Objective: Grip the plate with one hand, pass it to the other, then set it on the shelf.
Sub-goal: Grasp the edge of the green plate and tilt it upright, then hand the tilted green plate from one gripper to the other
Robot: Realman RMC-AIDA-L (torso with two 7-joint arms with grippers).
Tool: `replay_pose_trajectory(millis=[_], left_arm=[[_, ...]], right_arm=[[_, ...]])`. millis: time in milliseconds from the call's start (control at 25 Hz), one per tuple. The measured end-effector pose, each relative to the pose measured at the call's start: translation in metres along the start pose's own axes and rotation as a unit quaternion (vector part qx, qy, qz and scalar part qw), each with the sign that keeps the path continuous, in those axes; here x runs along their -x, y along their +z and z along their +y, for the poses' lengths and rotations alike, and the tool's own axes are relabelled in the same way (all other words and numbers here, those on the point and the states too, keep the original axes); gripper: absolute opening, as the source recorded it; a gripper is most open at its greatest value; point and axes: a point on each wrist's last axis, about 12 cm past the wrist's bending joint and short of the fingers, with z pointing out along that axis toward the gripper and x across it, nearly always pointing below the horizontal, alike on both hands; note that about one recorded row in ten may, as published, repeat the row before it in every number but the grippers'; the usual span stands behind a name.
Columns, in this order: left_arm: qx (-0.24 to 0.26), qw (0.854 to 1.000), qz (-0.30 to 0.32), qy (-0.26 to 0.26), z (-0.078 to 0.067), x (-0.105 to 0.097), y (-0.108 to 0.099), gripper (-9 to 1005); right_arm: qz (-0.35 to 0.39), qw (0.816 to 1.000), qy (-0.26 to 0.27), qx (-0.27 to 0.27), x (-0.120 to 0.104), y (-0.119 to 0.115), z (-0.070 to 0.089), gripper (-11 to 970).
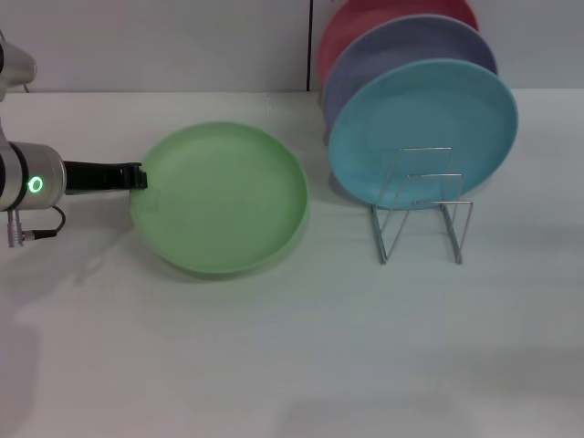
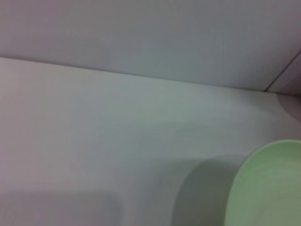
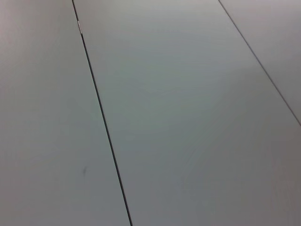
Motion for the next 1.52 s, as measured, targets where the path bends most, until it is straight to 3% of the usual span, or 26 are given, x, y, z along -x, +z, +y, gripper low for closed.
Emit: replay_pose_trajectory(millis=[720, 1520], left_arm=[[-0.011, 0.995, -0.093, -0.038, 0.026, -0.010, -0.007, 38], [0.019, 0.985, -0.163, -0.060, 0.031, -0.005, -0.003, 37]], right_arm=[[0.003, 1.000, -0.001, 0.000, 0.000, 0.000, 0.000, 625], [0.007, 1.000, 0.002, 0.007, -0.003, 0.004, 0.003, 622]])
